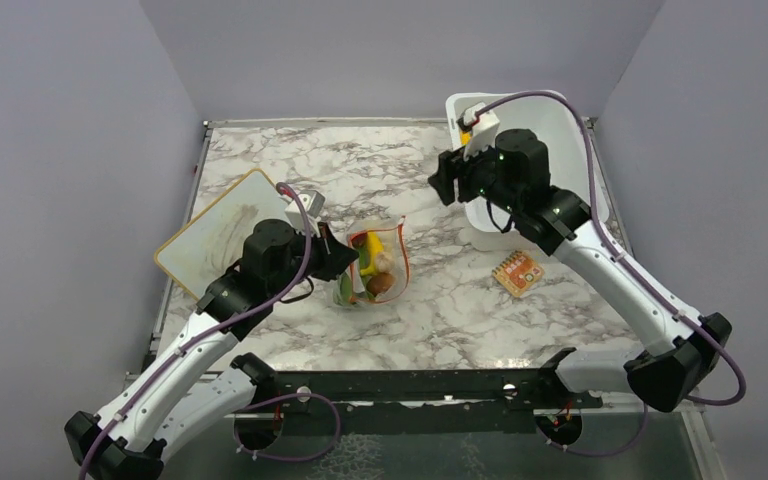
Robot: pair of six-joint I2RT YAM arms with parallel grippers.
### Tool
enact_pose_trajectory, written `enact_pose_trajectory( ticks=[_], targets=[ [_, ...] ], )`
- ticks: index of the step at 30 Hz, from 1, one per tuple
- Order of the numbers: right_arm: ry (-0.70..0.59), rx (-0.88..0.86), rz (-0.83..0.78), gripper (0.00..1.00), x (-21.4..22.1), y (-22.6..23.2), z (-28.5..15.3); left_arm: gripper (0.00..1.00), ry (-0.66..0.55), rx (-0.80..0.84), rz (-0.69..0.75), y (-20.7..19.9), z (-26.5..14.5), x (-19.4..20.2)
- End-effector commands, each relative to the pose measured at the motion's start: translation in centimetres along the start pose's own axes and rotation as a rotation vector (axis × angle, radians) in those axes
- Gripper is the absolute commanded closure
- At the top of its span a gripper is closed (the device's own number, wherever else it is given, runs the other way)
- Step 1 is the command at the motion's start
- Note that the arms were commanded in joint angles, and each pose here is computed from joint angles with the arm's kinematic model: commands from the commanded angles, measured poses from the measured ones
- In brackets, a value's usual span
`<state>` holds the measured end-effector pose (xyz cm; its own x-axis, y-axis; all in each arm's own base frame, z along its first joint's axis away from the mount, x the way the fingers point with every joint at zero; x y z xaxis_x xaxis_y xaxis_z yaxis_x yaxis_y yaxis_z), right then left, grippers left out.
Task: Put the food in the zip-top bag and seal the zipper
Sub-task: Place the fake fruit in the zipper food storage bag, then pick up the fake fruit from the bin.
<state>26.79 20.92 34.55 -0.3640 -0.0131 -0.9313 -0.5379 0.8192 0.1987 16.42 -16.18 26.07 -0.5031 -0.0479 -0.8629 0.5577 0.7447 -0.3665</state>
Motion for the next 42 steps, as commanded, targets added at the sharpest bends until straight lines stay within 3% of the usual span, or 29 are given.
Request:
enact_pose_trajectory(
  ticks=[1, 7, 14, 22, 29, 42],
  targets=[
    [-0.056, 0.173, 0.050, 0.41, -2.1, -6.2, 1.3, 1.00, -0.024, 0.003, 0.000, -0.1, -0.7, -0.1],
    [-0.038, 0.305, 0.157, 0.40, -2.4, -15.6, 3.3, 1.00, -0.031, 0.004, -0.022, -0.5, -1.2, -0.9],
    [0.085, 0.344, 0.238, 0.35, 1.5, -22.2, 7.4, 1.00, -0.050, -0.004, -0.088, -0.7, -1.8, -0.7],
    [0.135, 0.301, 0.281, 0.28, 4.3, -26.2, 12.0, 1.00, -0.082, -0.013, -0.123, -0.6, -2.3, -0.4],
    [0.175, 0.215, 0.324, 0.27, 6.0, -27.8, 15.9, 1.00, -0.060, 0.024, -0.119, -1.0, -2.1, -0.3],
    [0.214, 0.223, 0.296, 0.27, 8.0, -31.1, 20.7, 1.00, -0.085, -0.011, -0.129, -0.5, -1.4, -0.5]
  ],
)
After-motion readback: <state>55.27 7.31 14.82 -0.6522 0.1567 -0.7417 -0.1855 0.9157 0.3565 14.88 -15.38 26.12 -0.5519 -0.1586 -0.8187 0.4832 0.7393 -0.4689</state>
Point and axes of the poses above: each gripper's point midway between its finger pads, its own z axis out along the fingers, its own y axis along the line the jaws close on, x = y × z, the point moved 7 cm from there along -z, back along the fingers, and after that the axes turned 11 degrees about z, right-handed, at the moved point
